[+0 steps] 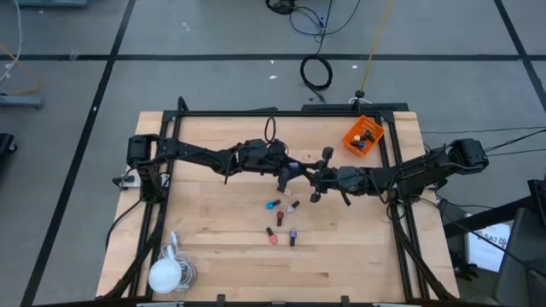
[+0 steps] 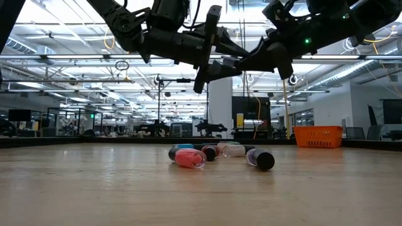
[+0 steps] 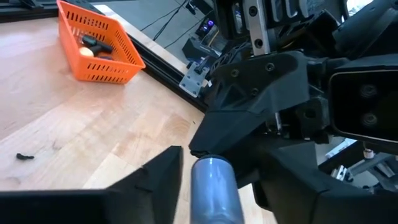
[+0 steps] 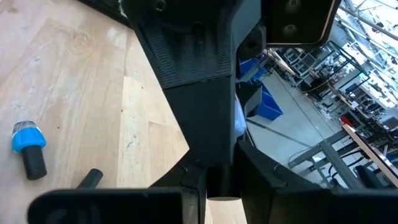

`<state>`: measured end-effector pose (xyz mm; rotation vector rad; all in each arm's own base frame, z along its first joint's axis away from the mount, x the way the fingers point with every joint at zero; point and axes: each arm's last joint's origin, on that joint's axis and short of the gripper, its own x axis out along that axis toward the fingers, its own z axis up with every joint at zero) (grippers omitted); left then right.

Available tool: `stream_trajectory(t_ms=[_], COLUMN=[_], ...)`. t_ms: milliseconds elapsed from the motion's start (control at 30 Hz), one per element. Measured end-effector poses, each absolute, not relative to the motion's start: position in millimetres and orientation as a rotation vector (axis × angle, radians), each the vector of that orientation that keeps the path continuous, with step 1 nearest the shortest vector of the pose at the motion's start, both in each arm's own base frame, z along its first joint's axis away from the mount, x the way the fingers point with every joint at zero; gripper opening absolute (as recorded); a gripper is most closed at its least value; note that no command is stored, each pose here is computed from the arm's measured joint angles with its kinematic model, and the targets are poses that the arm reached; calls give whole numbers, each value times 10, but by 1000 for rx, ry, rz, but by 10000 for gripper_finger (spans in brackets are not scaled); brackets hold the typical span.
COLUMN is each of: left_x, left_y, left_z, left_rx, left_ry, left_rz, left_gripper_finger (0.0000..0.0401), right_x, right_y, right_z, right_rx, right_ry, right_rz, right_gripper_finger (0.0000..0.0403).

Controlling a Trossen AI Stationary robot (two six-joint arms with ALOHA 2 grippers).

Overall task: Pick & Place Nail Polish
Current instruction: Put the light blue nail polish bottle into the orange basket

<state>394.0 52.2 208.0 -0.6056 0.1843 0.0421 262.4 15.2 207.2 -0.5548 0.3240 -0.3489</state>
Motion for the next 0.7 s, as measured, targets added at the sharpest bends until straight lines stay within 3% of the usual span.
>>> stream_trajectory(t_ms=[333, 700], left_x=[3938, 3926], left_y=[526, 604], left_z=[2076, 2078], left_rx=[-597, -540], left_ry=[190, 186], left_rz=[39, 34], left_gripper_finger=[93, 55], right_x=[2619, 2615], right_y=[150, 148], right_z=[2056, 2042], right_rx=[-563, -568], right_ry=[339, 357], right_rz=[-348, -349], right_gripper_finger=[49, 59])
